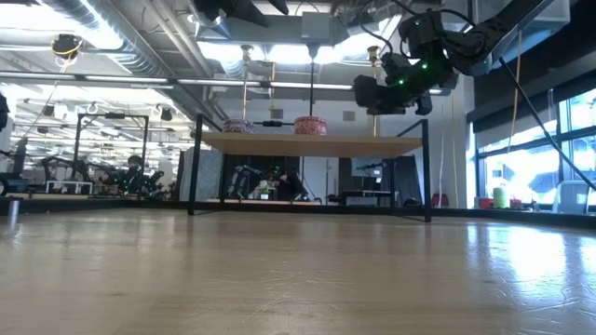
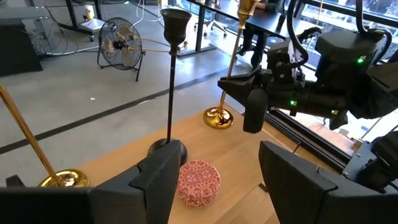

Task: Pick & Place candle stick holders
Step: Put the gold candle holder on the shelf

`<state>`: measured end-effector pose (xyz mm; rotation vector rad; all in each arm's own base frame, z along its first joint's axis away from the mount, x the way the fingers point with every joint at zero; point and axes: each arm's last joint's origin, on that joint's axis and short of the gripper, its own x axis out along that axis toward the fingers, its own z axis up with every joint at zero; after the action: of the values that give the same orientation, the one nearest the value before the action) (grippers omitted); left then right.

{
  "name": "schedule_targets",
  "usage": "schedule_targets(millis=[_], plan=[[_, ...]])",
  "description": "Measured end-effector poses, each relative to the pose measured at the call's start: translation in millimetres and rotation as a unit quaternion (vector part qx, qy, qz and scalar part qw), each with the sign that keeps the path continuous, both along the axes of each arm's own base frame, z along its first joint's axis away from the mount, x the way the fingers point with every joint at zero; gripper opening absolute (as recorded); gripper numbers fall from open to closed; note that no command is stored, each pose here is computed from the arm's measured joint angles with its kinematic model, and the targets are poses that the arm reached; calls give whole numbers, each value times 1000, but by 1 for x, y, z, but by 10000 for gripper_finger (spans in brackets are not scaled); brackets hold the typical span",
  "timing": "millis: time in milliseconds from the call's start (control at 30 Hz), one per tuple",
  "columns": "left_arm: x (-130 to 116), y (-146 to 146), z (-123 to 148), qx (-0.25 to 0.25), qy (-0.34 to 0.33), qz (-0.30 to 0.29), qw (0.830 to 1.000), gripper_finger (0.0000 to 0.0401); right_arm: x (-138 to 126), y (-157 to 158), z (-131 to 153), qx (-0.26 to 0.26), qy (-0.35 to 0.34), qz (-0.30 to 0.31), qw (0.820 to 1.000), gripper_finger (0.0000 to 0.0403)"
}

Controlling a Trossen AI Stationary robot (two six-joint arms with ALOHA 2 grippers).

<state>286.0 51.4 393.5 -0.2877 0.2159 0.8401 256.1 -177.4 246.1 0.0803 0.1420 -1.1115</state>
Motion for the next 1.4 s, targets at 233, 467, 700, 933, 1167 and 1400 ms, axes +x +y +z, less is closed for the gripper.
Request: schedule_targets(millis=[233, 467, 700, 933, 1167, 1400], plan=[[0, 0, 0, 0, 0, 0, 1000, 214, 3, 5, 0, 1, 2, 9, 1000, 64], [0, 0, 0, -3, -3, 1, 1000, 214, 6, 9, 0, -7, 17, 10, 1000, 65], [0, 0, 0, -8, -9, 4, 1000, 214, 6, 11, -1, -12, 31, 0, 999, 66], [0, 0, 0, -11, -14, 5, 1000, 214, 6, 11, -1, -12, 31, 0, 999, 66], [0, 0, 0, -14, -17, 7, 1000, 214, 6, 11, -1, -13, 32, -1, 999, 66], [0, 0, 0, -14, -17, 7, 1000, 214, 8, 16, -1, -15, 33, -6, 999, 66]])
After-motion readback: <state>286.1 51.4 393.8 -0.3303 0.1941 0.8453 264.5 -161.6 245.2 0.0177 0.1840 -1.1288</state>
